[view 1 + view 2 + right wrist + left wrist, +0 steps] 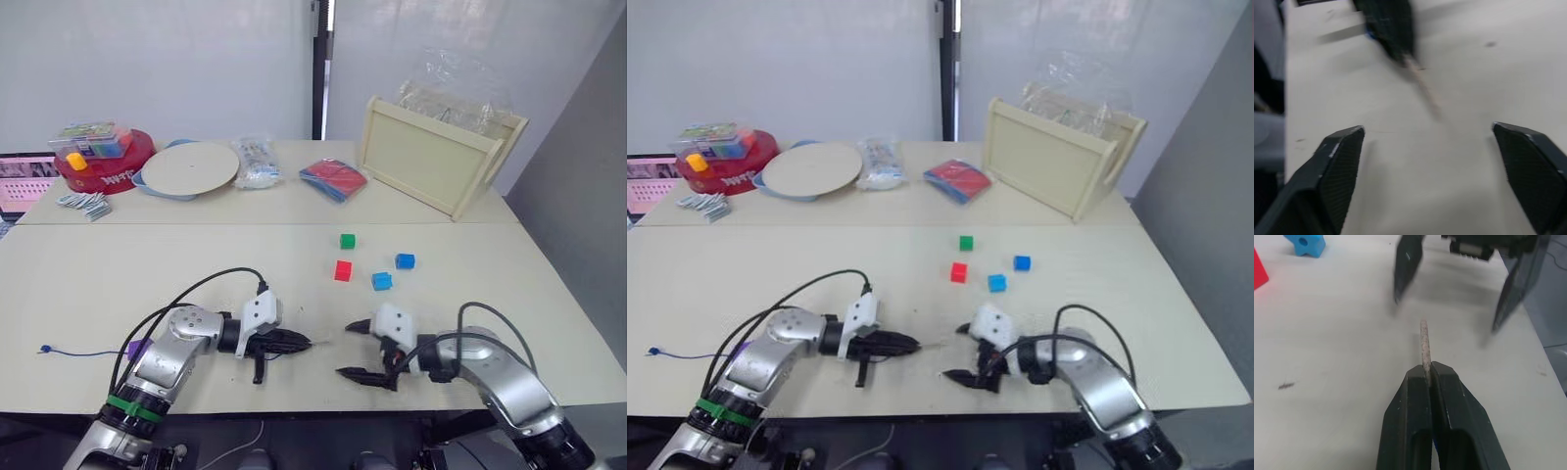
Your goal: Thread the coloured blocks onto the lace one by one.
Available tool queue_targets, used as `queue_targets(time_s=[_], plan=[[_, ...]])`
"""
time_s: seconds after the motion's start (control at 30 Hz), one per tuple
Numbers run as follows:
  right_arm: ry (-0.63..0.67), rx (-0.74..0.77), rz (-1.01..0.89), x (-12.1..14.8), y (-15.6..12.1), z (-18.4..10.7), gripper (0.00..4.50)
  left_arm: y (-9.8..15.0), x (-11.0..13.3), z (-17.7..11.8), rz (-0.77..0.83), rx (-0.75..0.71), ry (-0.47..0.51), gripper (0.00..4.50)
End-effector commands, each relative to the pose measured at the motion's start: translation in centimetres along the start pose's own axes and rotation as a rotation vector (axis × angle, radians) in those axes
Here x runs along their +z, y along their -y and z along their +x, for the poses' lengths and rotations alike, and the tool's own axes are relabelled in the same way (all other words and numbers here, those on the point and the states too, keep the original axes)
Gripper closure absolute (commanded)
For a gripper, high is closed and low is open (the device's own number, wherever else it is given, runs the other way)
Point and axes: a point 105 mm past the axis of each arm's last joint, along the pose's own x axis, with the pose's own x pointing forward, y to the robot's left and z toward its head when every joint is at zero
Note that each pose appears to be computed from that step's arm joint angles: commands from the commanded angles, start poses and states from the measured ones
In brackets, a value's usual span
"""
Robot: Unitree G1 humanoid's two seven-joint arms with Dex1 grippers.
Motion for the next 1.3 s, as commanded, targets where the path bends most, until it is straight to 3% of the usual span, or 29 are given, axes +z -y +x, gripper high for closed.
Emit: queue_targets(time_s=[0.03,0.23,0.43,0.87,1.3], plan=[[0.086,-0.198,0.066,0.9,1.8,-2.1,0.03,-0.2,1.0,-0.9,0.040,0.006,0.020,4.50],[0.143,-0.674,0.184,-0.2,5.9,-4.6,0.03,0.2,0.8,-1.4,0.024,0.012,0.007,4.50],[0.253,-0.980,0.308,0.9,9.5,-5.4,0.03,0.7,0.6,-1.3,0.014,0.010,0.003,4.50],[0.113,-1.043,0.454,1.9,14.5,-3.1,0.03,1.0,0.2,-1.1,-0.003,0.030,0.002,4.50],[0.048,-1.059,0.453,1.2,16.6,-1.7,0.03,1.1,0.1,-0.9,-0.009,0.038,0.009,4.50]])
